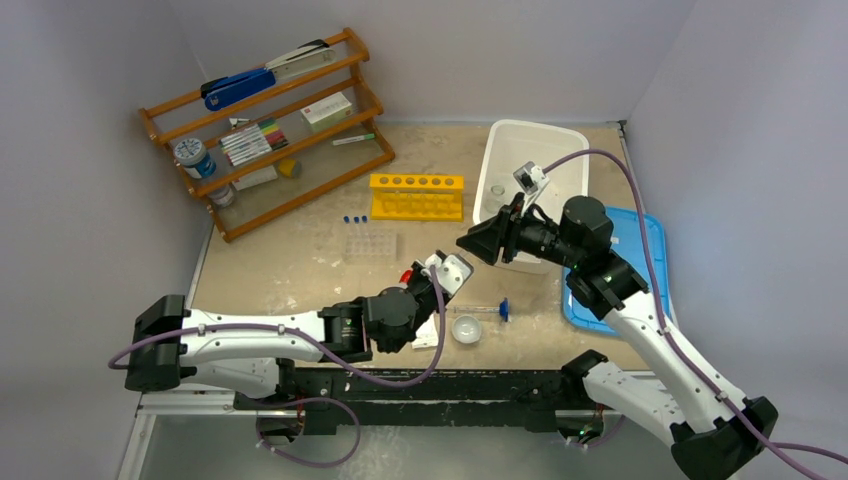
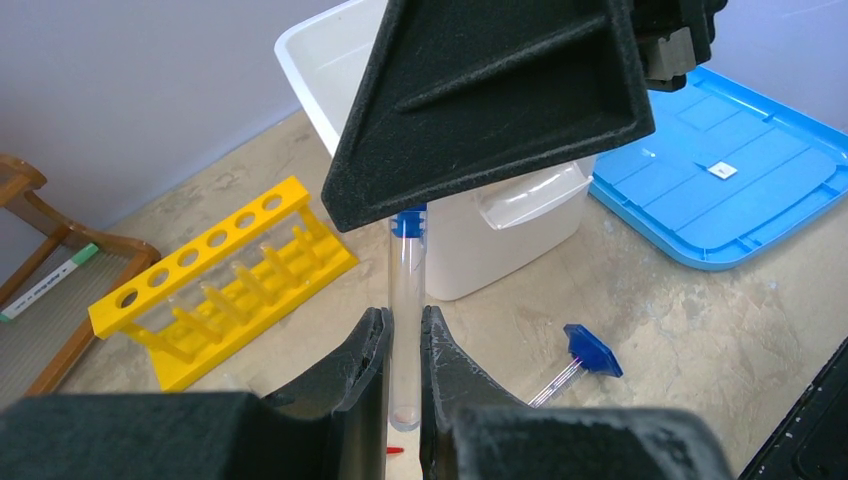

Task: Organize the chemistry lab equipment
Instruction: Pick up the test tube at the center of the board.

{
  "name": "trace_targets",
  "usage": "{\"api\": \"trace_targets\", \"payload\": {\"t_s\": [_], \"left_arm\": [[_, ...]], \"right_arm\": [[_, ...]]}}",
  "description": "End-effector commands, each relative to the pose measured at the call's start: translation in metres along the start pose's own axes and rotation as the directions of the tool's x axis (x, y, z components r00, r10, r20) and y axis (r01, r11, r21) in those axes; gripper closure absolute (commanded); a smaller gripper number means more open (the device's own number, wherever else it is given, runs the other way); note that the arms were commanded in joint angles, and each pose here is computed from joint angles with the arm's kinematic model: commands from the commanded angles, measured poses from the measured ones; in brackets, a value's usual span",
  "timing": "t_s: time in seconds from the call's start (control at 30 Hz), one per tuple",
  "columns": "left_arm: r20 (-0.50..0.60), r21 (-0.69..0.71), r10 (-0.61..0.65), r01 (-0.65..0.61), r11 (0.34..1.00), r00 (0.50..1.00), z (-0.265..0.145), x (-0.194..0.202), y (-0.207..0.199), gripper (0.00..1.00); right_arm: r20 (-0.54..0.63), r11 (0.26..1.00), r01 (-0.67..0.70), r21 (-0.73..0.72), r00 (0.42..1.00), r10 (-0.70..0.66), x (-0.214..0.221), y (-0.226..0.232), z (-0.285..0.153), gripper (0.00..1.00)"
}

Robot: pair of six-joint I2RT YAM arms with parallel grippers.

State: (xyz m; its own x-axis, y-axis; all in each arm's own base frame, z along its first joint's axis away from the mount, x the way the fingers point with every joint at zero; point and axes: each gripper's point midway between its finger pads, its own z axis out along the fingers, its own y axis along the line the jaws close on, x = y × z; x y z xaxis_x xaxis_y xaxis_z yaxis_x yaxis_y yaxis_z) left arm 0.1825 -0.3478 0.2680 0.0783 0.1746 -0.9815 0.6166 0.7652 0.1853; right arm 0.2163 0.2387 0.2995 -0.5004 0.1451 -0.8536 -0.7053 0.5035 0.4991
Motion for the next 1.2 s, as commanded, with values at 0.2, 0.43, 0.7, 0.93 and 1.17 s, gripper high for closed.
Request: {"api": "trace_targets", "payload": {"t_s": [0.2,0.43,0.7,0.93,1.17], "left_arm": [[0.092,-0.05,-0.063,0.068,0.996,0.994,-0.006,-0.033,0.019,0.99],[0.085,-0.043,-0.053,0.057,0.997,0.995,-0.003,-0.03,0.015,0.99],[0.083,-0.056,-0.043,0.048,0.997,0.996,-0.001,-0.029,0.015,0.99],[0.086,-0.132,-0.06,0.071,0.989,0.995,-0.004,-0.026,0.029,0.81],[0.109,-0.171,-0.106,0.124,0.977,0.988,-0.013,-0.025,0.043,0.44]], "right_arm": [[0.056,0.999,0.036,-0.014,0.998,-0.036,-0.016,0.011,-0.007,0.53],[0.057,0.999,0.034,-0.034,0.998,-0.032,-0.016,0.014,-0.008,0.6],[0.055,0.999,0.033,-0.039,0.998,-0.03,-0.014,0.014,-0.008,0.79],[0.072,0.999,0.022,-0.024,0.997,-0.02,-0.016,0.012,-0.007,0.96],[0.128,0.999,0.034,-0.008,0.991,-0.033,-0.031,0.012,-0.008,1.0]]}}
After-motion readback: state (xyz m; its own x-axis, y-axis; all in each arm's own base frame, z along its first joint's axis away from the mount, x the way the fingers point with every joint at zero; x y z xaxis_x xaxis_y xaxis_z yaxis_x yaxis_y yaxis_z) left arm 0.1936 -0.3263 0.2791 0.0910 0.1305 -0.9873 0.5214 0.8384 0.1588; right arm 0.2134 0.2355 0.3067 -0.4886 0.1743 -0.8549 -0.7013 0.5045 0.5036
